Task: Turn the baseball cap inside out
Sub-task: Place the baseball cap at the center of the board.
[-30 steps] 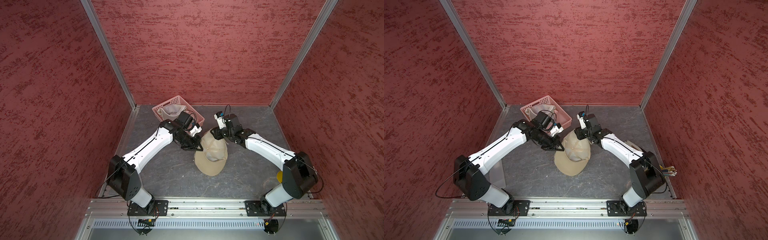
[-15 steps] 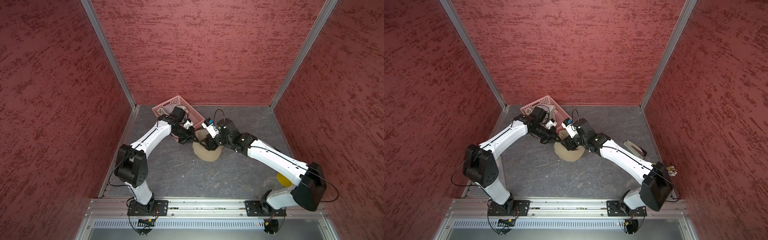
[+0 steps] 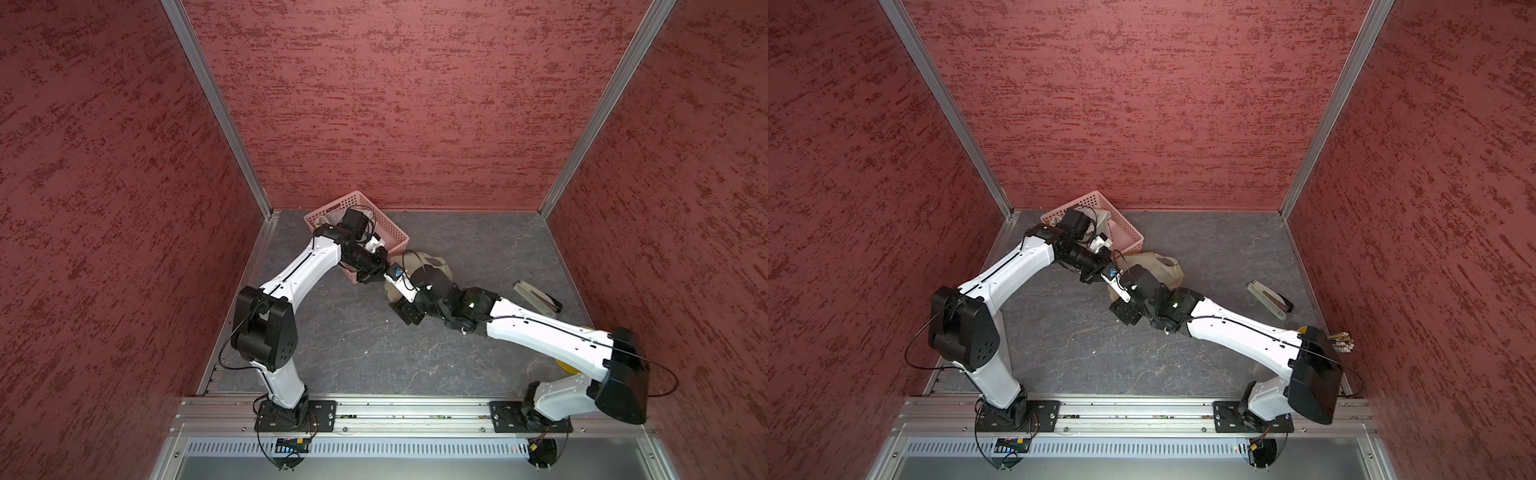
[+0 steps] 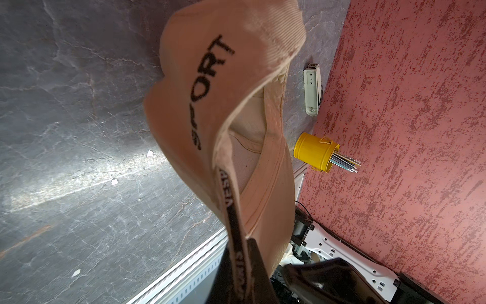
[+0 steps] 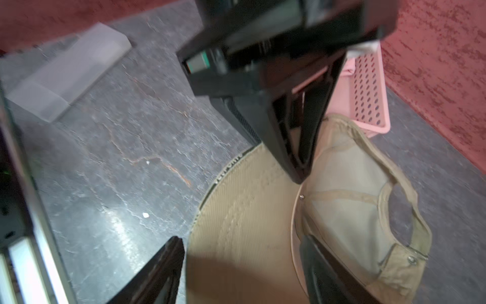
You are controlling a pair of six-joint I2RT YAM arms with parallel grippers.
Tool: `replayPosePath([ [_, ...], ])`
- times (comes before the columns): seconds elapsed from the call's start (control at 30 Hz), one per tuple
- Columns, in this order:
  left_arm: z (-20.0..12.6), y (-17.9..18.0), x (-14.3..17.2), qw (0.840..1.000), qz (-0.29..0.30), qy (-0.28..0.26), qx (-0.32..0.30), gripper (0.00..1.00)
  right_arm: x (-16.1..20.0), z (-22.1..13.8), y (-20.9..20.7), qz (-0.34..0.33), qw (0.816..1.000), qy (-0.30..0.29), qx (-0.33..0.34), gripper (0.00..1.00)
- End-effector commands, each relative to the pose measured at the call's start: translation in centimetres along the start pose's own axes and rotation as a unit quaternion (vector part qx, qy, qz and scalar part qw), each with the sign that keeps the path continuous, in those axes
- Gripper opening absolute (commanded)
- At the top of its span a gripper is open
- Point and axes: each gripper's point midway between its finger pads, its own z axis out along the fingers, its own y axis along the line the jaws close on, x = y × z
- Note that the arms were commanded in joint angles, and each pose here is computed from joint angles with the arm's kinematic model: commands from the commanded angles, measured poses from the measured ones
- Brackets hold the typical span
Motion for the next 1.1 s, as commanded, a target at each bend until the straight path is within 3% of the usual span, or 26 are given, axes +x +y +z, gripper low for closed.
replayPosePath([
  [0.0, -0.3, -1.0, 0.0, 1.000, 0.004, 0.004, 0.016, 0.00, 0.5, 0.5, -1.4, -0.018, 0.998, 0.016, 0.055, 0.75],
  [0.2, -0.3, -1.1, -0.2, 1.000, 0.003, 0.005, 0.019, 0.00, 1.4, 1.4, -2.5, -0.026, 0.992, 0.048, 0.115, 0.73],
  [0.27, -0.2, -1.2, -0.1, 1.000, 0.000, 0.006, 0.024, 0.00, 1.7, 1.6, -3.0, -0.020, 0.990, 0.053, 0.133, 0.63],
  [0.37, -0.2, -1.5, -0.3, 0.999, -0.003, 0.004, 0.032, 0.00, 1.7, 1.5, -3.4, -0.005, 0.988, 0.049, 0.147, 0.33],
  [0.47, -0.4, -2.3, -0.6, 0.999, 0.000, -0.002, 0.039, 0.00, 1.2, 0.9, -3.6, 0.004, 0.988, 0.038, 0.147, 0.21],
  [0.63, -1.3, -3.8, -1.3, 0.998, 0.019, -0.020, 0.050, 0.19, 0.8, -0.7, -4.2, 0.023, 0.990, 0.049, 0.127, 0.16],
  [0.73, -2.9, -4.8, -2.3, 0.997, 0.037, -0.051, 0.054, 0.44, 0.9, -2.1, -5.3, 0.067, 0.991, 0.062, 0.096, 0.15],
  [0.77, -3.7, -5.1, -2.7, 0.996, 0.042, -0.062, 0.057, 0.61, 0.9, -2.4, -5.7, 0.082, 0.991, 0.065, 0.087, 0.15],
  [1.0, -10.2, -5.1, -6.8, 0.983, 0.058, -0.160, 0.069, 0.65, -0.1, -5.5, -11.1, 0.220, 0.974, 0.019, 0.038, 0.13],
  [1.07, -12.1, -4.0, -7.8, 0.977, 0.063, -0.198, 0.037, 0.63, -0.3, -5.6, -13.3, 0.268, 0.963, 0.000, 0.032, 0.13],
])
